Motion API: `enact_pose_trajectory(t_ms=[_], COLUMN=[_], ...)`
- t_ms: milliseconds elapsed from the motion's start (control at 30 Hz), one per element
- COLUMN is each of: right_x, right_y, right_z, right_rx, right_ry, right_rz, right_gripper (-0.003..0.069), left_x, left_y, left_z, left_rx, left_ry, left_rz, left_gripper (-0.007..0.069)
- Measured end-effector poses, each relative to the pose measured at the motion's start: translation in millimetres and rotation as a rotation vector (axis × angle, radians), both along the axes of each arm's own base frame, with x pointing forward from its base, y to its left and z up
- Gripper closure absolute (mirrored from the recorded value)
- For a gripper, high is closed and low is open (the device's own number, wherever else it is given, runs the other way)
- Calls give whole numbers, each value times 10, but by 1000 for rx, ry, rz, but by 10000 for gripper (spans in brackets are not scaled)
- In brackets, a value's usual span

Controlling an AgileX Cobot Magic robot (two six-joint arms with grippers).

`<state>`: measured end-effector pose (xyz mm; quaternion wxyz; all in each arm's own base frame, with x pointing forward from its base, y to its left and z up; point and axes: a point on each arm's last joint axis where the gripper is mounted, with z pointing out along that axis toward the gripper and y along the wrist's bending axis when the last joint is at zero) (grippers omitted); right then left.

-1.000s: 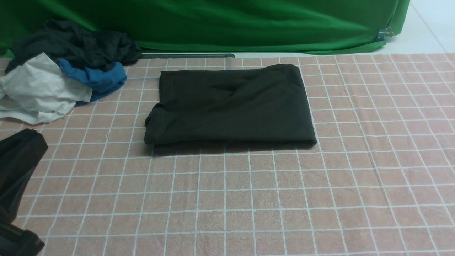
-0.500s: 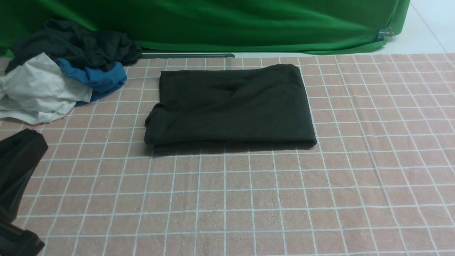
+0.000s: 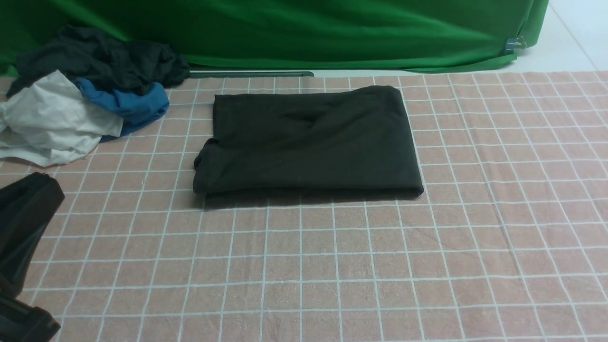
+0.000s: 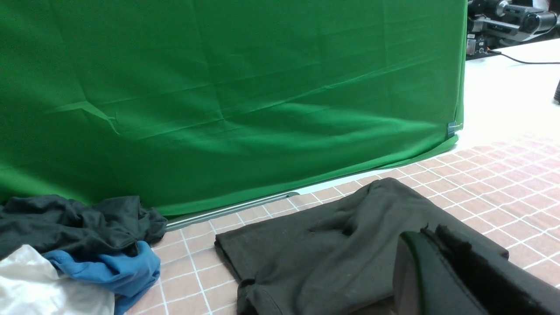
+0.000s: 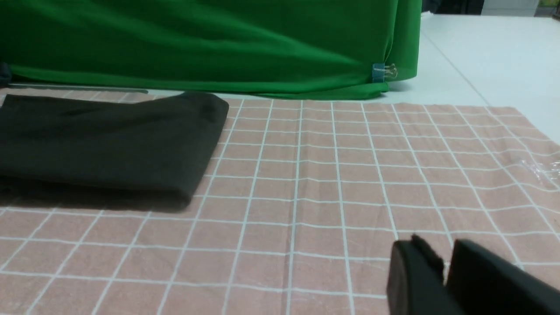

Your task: Fold a long-sleeved shirt over a pink coffee tablecloth.

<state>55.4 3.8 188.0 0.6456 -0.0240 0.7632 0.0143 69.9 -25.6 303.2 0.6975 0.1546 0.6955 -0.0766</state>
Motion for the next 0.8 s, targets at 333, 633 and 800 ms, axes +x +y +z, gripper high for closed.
enact_pose_trajectory(t_ms=[333,633,800], right_x=[0,0,0], right_y=[-1,-1,-1], right_z=[1,1,1], right_rx=[0,0,0], right_ry=[-1,-1,-1], right_rz=[-1,-1,-1], right_gripper=[499,477,468], left_x=[2,10,-2], left_y=[0,17,158], left_z=[-1,-19,-206], left_rx=[0,50,93], left_ry=[1,-17,-98], left_rz=[0,21,198], left_gripper=[608,608,608])
